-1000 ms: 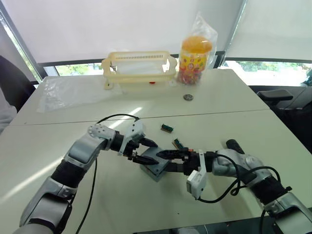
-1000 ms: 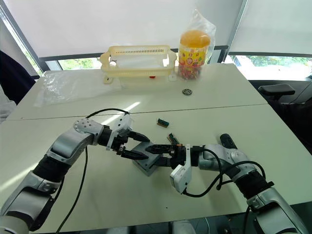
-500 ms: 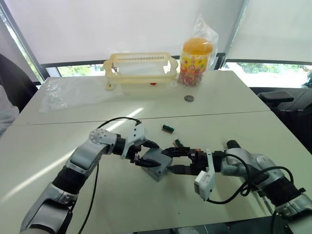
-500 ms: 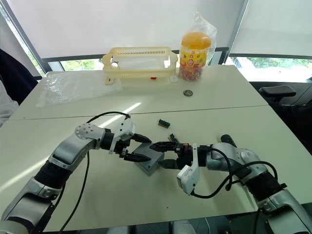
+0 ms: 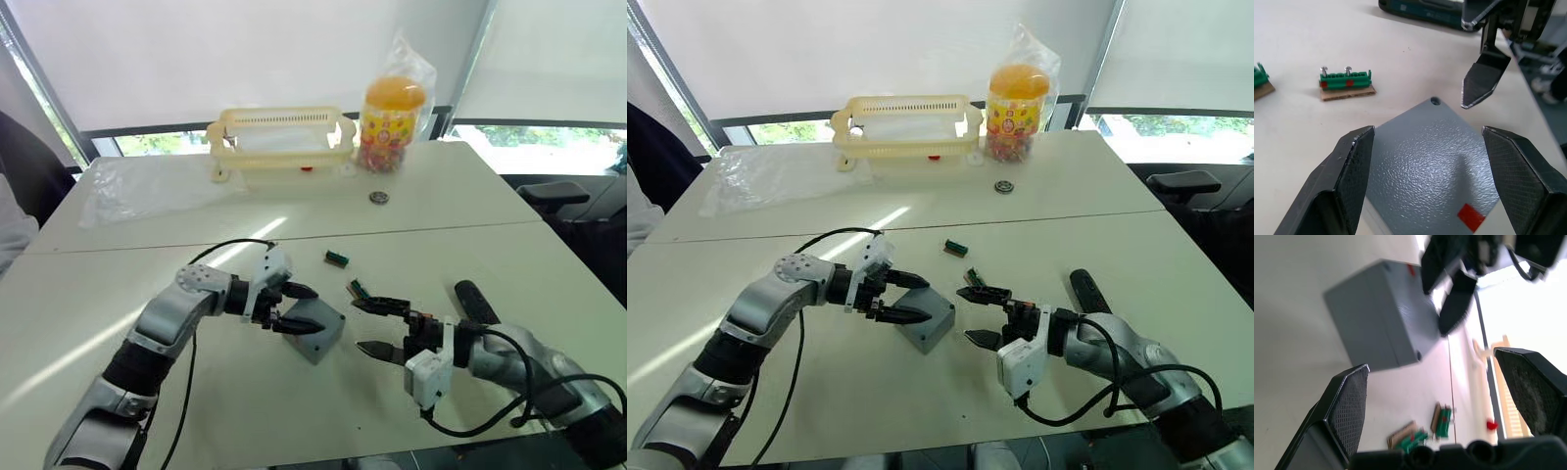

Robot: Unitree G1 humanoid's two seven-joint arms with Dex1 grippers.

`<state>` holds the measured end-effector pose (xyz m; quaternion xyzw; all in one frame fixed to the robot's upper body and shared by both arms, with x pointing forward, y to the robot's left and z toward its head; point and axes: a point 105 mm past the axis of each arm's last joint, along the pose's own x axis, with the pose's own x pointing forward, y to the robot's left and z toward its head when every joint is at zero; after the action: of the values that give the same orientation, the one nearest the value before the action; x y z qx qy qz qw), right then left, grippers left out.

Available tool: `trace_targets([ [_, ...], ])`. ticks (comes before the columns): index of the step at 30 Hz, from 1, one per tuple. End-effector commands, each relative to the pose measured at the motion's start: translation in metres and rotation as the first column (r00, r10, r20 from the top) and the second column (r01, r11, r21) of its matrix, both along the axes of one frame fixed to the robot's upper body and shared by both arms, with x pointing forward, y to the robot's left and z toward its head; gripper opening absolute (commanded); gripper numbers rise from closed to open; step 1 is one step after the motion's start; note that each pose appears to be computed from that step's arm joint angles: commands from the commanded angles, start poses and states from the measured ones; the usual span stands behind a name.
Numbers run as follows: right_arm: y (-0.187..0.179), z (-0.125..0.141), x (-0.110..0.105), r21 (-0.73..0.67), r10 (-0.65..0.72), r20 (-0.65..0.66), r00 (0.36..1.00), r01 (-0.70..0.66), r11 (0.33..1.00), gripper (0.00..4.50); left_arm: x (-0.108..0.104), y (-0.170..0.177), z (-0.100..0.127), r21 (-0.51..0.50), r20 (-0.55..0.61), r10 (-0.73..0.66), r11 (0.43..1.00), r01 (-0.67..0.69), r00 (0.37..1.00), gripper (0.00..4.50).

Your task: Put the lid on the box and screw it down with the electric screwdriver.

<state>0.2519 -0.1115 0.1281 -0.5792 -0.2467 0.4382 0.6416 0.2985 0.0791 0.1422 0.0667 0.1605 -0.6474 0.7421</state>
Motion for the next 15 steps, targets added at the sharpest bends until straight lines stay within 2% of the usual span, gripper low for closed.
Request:
trace_targets([
  [1, -0.001, 0.017, -0.002, 0.077, -0.066, -0.012, 0.998, 0.067, 0.995, 4.47, 0.001, 0.012, 0.056, -0.083, 0.064, 0.018, 0.996, -0.013, 0.998, 3.58],
  [4, -0.005, 0.017, -0.004, 0.118, -0.124, -0.070, 0.990, 0.132, 0.984, 4.47, 0.005, 0.024, 0.075, -0.102, 0.077, 0.062, 0.993, -0.054, 0.995, 3.58],
  [6, -0.008, 0.025, -0.001, 0.224, -0.189, -0.168, 0.968, 0.224, 0.949, 4.47, 0.019, 0.040, 0.082, -0.097, 0.103, 0.158, 0.984, -0.149, 0.982, 3.58],
  [8, -0.009, 0.033, 0.002, 0.343, -0.220, -0.308, 0.926, 0.324, 0.882, 4.47, 0.034, 0.063, 0.079, -0.073, 0.128, 0.274, 0.961, -0.266, 0.953, 3.58],
  [11, -0.003, 0.041, 0.002, 0.467, -0.183, -0.515, 0.838, 0.452, 0.760, 4.47, 0.042, 0.091, 0.061, -0.029, 0.127, 0.384, 0.923, -0.384, 0.914, 3.58],
  [13, -0.002, 0.044, -0.001, 0.487, -0.107, -0.664, 0.740, 0.537, 0.689, 4.47, 0.034, 0.094, 0.050, 0.011, 0.129, 0.371, 0.927, -0.375, 0.920, 3.58],
  [15, -0.008, 0.044, -0.005, 0.471, -0.054, -0.751, 0.658, 0.592, 0.654, 4.47, 0.026, 0.088, 0.041, 0.026, 0.124, 0.343, 0.937, -0.349, 0.931, 3.58],
])
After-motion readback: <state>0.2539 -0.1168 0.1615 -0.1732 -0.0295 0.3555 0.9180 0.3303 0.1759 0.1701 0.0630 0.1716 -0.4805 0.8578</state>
